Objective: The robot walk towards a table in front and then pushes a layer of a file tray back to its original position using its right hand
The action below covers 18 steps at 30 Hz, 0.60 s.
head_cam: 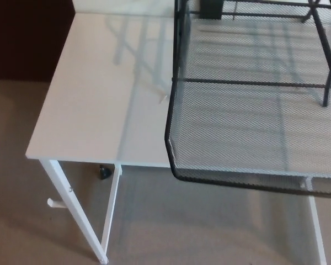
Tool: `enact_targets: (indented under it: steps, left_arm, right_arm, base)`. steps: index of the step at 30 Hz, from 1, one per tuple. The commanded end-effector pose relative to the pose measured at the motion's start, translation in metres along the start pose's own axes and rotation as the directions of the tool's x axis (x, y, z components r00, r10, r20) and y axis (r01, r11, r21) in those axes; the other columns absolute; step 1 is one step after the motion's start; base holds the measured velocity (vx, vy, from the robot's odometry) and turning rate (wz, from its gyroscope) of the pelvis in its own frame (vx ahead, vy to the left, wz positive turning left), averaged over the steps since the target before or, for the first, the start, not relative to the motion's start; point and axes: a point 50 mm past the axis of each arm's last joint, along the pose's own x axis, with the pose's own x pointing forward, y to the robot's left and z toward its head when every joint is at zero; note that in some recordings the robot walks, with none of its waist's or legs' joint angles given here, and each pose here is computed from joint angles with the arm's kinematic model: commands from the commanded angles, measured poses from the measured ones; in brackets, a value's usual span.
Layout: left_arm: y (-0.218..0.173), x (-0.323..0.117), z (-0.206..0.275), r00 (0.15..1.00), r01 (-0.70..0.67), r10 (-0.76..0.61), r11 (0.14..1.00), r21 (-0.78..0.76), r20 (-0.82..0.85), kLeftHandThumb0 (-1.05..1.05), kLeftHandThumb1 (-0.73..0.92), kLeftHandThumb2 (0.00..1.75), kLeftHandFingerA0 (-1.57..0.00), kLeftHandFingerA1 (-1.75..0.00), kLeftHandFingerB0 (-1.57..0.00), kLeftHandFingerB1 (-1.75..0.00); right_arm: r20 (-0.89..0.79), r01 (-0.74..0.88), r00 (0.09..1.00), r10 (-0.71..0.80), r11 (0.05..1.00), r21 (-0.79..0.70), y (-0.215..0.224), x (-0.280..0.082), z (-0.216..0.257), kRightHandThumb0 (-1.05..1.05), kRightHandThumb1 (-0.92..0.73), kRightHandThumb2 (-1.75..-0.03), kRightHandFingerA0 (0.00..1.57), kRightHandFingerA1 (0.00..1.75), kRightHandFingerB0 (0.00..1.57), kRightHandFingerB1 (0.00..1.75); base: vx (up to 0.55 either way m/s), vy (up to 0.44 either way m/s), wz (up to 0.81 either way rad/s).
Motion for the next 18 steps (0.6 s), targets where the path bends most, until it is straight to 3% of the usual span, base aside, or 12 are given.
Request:
enact_targets:
  steps: [1, 3, 4, 7, 8, 10, 11, 12, 13, 14, 15, 18]
  left_arm:
    - [0.004, 0.000, 0.000, 1.000, -0.011, 0.011, 1.000, -0.019, -0.008, -0.52, 0.44, 0.73, -0.48, -0.48, -0.37, -0.44]
    - [0.005, 0.001, 0.000, 1.000, -0.009, 0.009, 1.000, -0.022, -0.007, -0.52, 0.44, 0.73, -0.48, -0.48, -0.37, -0.43]
    - [0.006, 0.001, 0.000, 1.000, -0.009, 0.009, 1.000, -0.019, -0.005, -0.46, 0.52, 0.56, -0.55, -0.38, -0.42, -0.34]
    - [0.006, 0.001, 0.000, 1.000, -0.009, 0.009, 1.000, -0.018, -0.004, -0.46, 0.52, 0.56, -0.55, -0.38, -0.42, -0.34]
    - [0.007, 0.001, 0.000, 1.000, -0.009, 0.009, 1.000, -0.010, 0.000, -0.52, 0.45, 0.73, -0.47, -0.48, -0.36, -0.43]
    - [0.007, 0.001, 0.000, 1.000, -0.007, 0.007, 1.000, -0.004, 0.001, -0.52, 0.45, 0.74, -0.47, -0.48, -0.36, -0.43]
    - [0.007, 0.002, 0.001, 1.000, -0.007, 0.007, 1.000, -0.003, 0.001, -0.46, 0.53, 0.56, -0.55, -0.38, -0.42, -0.33]
    - [0.006, 0.001, 0.000, 1.000, -0.005, 0.005, 1.000, -0.004, 0.001, -0.52, 0.46, 0.74, -0.48, -0.48, -0.35, -0.43]
    - [0.005, 0.000, 0.000, 1.000, -0.003, 0.003, 1.000, -0.006, 0.001, -0.52, 0.46, 0.74, -0.48, -0.48, -0.35, -0.43]
    - [0.006, 0.000, 0.000, 1.000, -0.006, 0.006, 1.000, 0.004, -0.003, -0.46, 0.53, 0.56, -0.55, -0.38, -0.41, -0.33]
    - [0.007, 0.000, 0.001, 1.000, -0.009, 0.009, 1.000, 0.012, -0.003, -0.54, 0.46, 0.75, -0.49, -0.49, -0.35, -0.43]
    - [0.011, 0.002, 0.004, 1.000, -0.021, 0.021, 1.000, 0.019, 0.011, -0.53, 0.45, 0.74, -0.49, -0.49, -0.36, -0.43]
  right_arm:
    - [-0.024, 0.007, 1.000, -0.007, 1.000, -0.008, -0.007, 0.000, -0.001, -0.31, -0.63, -0.59, 0.70, 0.47, 0.52, 0.42]
    - [-0.019, 0.007, 1.000, -0.007, 1.000, -0.002, -0.007, 0.000, -0.001, -0.30, -0.64, -0.58, 0.69, 0.46, 0.52, 0.42]
    - [-0.021, 0.007, 1.000, -0.007, 1.000, -0.010, -0.007, -0.001, -0.001, -0.30, -0.64, -0.58, 0.69, 0.45, 0.53, 0.41]
    - [-0.019, 0.008, 1.000, -0.008, 1.000, -0.019, -0.007, -0.001, -0.001, -0.30, -0.64, -0.58, 0.70, 0.45, 0.53, 0.41]
    - [-0.006, 0.010, 1.000, -0.010, 1.000, -0.019, -0.007, -0.001, 0.001, -0.29, -0.64, -0.58, 0.69, 0.45, 0.53, 0.41]
    - [0.003, 0.009, 1.000, -0.009, 1.000, -0.026, -0.007, -0.001, 0.002, -0.29, -0.64, -0.59, 0.69, 0.45, 0.53, 0.42]
    - [0.006, 0.009, 1.000, -0.009, 1.000, -0.025, -0.007, -0.002, 0.002, -0.30, -0.63, -0.59, 0.70, 0.45, 0.53, 0.42]
    - [0.021, 0.011, 1.000, -0.011, 1.000, -0.021, -0.006, -0.003, 0.005, -0.28, -0.63, -0.59, 0.68, 0.45, 0.53, 0.41]
    - [0.035, 0.013, 0.999, -0.013, 1.000, -0.019, -0.005, -0.005, 0.007, -0.28, -0.63, -0.59, 0.68, 0.45, 0.53, 0.41]
    - [0.056, 0.014, 0.998, -0.014, 1.000, -0.001, -0.004, -0.007, 0.012, -0.30, -0.64, -0.59, 0.64, 0.44, 0.50, 0.40]
    - [0.077, 0.014, 0.997, -0.015, 1.000, 0.009, -0.004, -0.009, 0.016, -0.36, -0.65, -0.59, 0.59, 0.43, 0.46, 0.40]
    - [0.208, 0.028, 0.977, -0.043, 0.997, 0.071, -0.009, -0.030, 0.038, -0.48, -0.68, -0.60, 0.44, 0.39, 0.35, 0.36]
  base:
    - [0.08, -0.004, 0.11]
    - [0.04, -0.003, 0.04]
    - [0.00, 0.000, 0.00]
    - [0.00, 0.000, 0.00]
    - [0.00, 0.000, 0.00]
    - [0.00, 0.000, 0.00]
    - [0.00, 0.000, 0.00]
    - [0.00, 0.000, 0.00]
    - [0.00, 0.000, 0.00]
    - [0.00, 0.000, 0.00]
    - [0.00, 0.000, 0.00]
    - [0.00, 0.000, 0.00]
